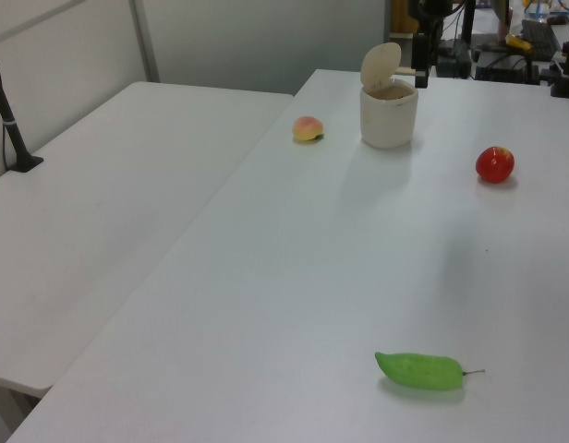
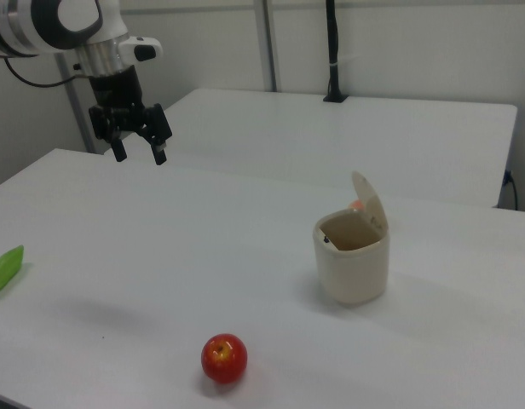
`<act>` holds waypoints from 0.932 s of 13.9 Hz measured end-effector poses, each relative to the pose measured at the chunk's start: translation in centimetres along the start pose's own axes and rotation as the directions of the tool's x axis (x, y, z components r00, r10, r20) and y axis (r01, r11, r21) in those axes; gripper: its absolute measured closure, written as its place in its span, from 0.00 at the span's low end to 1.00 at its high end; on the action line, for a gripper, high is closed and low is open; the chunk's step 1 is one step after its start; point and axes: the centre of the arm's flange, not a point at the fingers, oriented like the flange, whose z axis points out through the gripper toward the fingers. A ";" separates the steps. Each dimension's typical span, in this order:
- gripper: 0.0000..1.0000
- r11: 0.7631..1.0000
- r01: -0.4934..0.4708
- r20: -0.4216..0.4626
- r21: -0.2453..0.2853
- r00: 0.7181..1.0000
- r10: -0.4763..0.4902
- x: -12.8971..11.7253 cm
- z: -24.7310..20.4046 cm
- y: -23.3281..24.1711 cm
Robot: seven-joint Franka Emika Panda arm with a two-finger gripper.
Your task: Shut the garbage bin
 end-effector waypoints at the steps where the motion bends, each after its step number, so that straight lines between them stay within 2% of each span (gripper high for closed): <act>1: 0.00 1.000 0.000 0.000 0.000 1.000 0.000 0.0 0.0 0.0; 13: 0.00 1.000 -0.013 0.001 -0.002 1.000 0.013 0.0 0.1 0.7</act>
